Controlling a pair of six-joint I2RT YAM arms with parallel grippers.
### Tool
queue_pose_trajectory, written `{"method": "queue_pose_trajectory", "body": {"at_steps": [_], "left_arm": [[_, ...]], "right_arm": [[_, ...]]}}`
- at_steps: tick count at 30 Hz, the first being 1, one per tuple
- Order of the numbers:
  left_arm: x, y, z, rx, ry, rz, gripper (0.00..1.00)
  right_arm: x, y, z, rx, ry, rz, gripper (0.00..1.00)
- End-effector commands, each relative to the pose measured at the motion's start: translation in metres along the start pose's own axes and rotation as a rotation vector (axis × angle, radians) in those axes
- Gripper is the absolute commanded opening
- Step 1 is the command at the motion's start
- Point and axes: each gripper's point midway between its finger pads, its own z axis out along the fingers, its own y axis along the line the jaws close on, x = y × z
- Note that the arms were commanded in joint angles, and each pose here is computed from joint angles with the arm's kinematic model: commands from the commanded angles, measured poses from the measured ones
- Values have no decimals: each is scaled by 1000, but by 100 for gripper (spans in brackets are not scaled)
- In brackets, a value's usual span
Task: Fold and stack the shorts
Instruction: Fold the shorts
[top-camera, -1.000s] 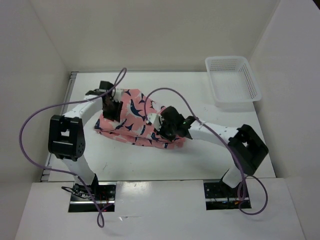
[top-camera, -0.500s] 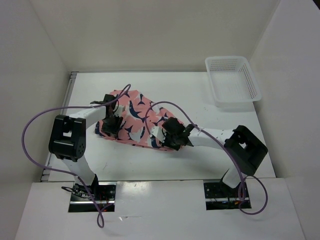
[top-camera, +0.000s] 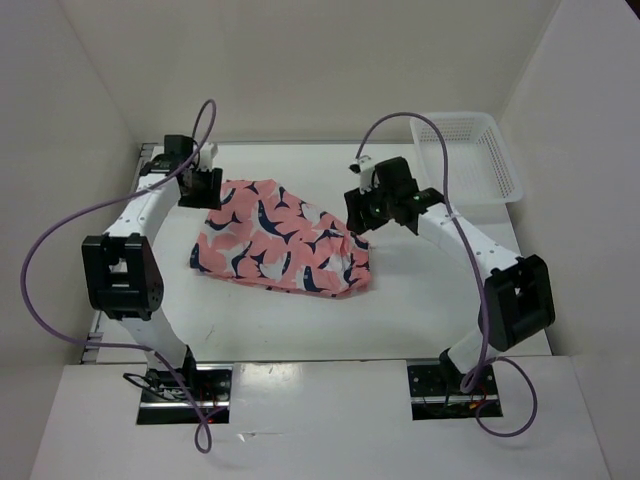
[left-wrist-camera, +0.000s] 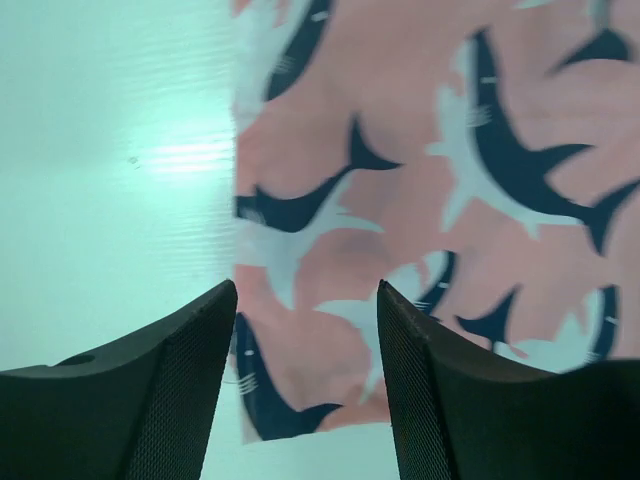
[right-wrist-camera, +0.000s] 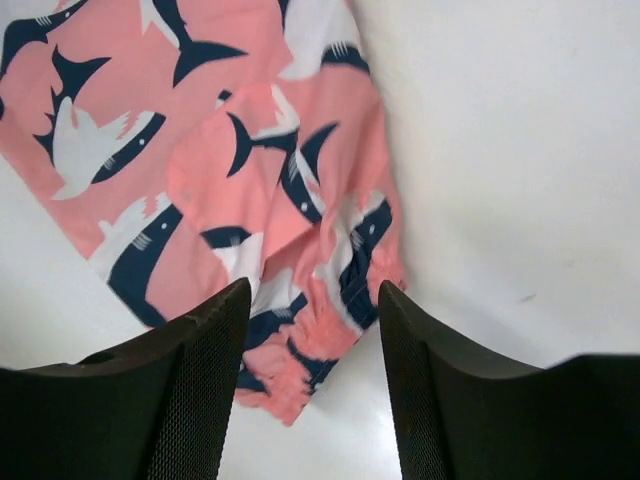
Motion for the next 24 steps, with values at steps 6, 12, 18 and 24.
{"method": "queue_pose_trajectory", "body": {"at_steps": [6,12,18,24], "left_arm": [[64,60,53,-108,227,-113,66],[106,56,74,-85,333,-126,67],[137,53,85,-77,413,-135,58],[159,39,86,-13,481,-157,13]], "right_arm": [[97,13,27,-91,263,417,71],[119,19,48,-143,314,520,76],[123,13,68,-120,340,576,69],[121,-4,78,-27,317,587,14]]}}
